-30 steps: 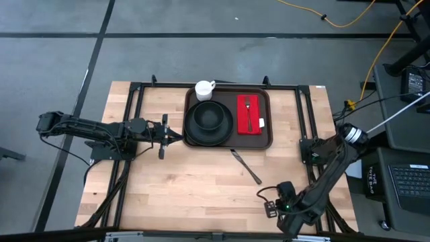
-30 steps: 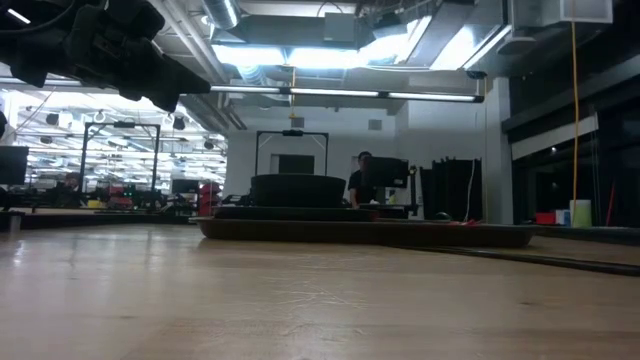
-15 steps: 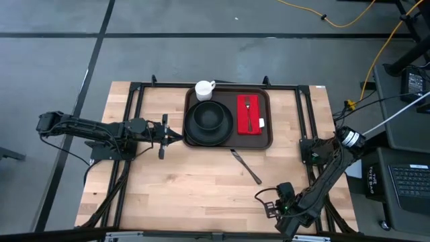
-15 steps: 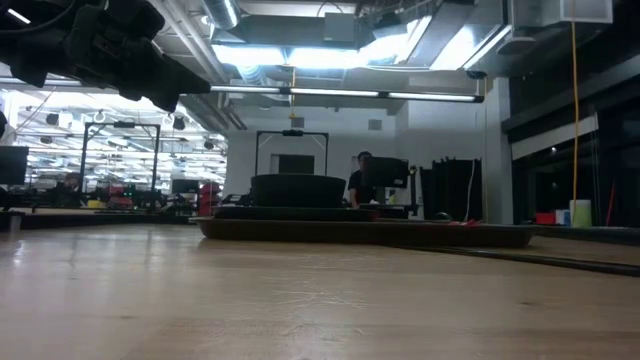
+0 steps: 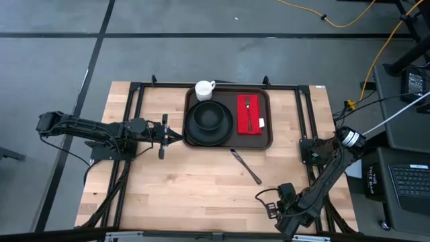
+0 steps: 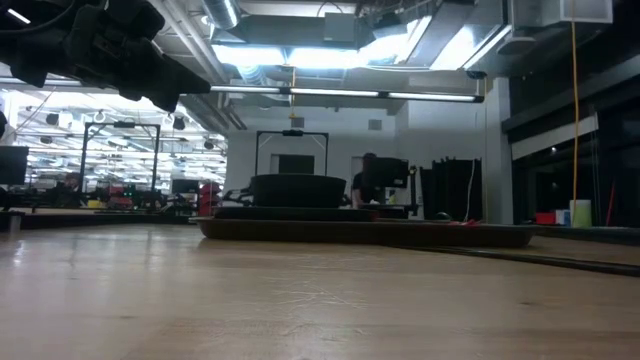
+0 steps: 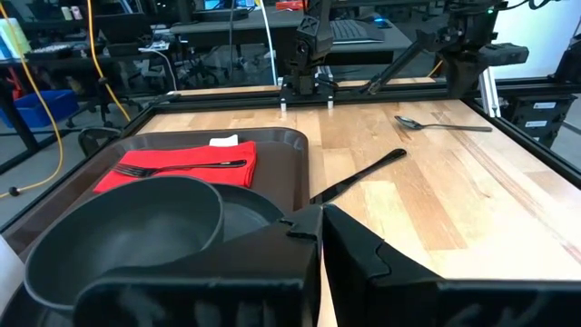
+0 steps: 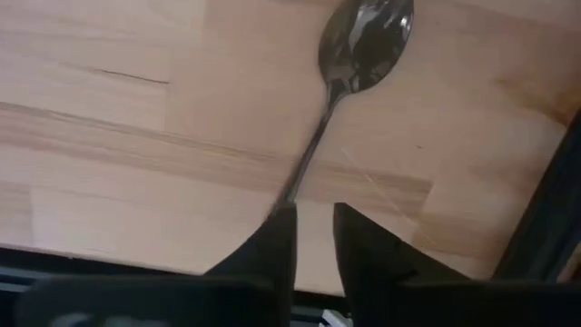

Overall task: Set up tray
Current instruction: Put the black spoon on the red napkin to the left of the black fork

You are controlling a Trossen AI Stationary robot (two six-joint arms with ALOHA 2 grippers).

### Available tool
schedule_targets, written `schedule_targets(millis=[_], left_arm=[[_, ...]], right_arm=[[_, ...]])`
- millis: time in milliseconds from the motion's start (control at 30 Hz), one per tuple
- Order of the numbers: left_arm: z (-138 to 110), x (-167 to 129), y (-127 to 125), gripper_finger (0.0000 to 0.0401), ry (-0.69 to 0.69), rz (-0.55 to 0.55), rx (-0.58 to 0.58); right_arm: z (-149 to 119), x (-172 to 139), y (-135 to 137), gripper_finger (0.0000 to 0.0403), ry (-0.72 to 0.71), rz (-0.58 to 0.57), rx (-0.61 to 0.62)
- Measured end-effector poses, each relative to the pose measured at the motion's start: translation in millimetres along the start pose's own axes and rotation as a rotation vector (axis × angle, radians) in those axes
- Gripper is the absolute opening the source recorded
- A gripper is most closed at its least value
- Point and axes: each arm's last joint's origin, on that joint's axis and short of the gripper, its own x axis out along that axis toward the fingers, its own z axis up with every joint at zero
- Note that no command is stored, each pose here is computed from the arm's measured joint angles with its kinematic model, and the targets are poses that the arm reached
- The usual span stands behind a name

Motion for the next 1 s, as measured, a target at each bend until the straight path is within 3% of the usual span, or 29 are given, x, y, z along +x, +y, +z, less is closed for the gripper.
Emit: schedule_targets(millis=[267,1000], left_arm=[[0.0,0.0,0.0,0.0004,0.0,0.0,0.0],[0.0,0.0,0.0,0.0006,0.0,0.0,-0.001]], right_arm=[[0.5,8.3,0.1,0.0136,-0.044,-0.037,0.002],[-0.1,58.2,14.4,0.0139,-0.155,-0.142,0.076]])
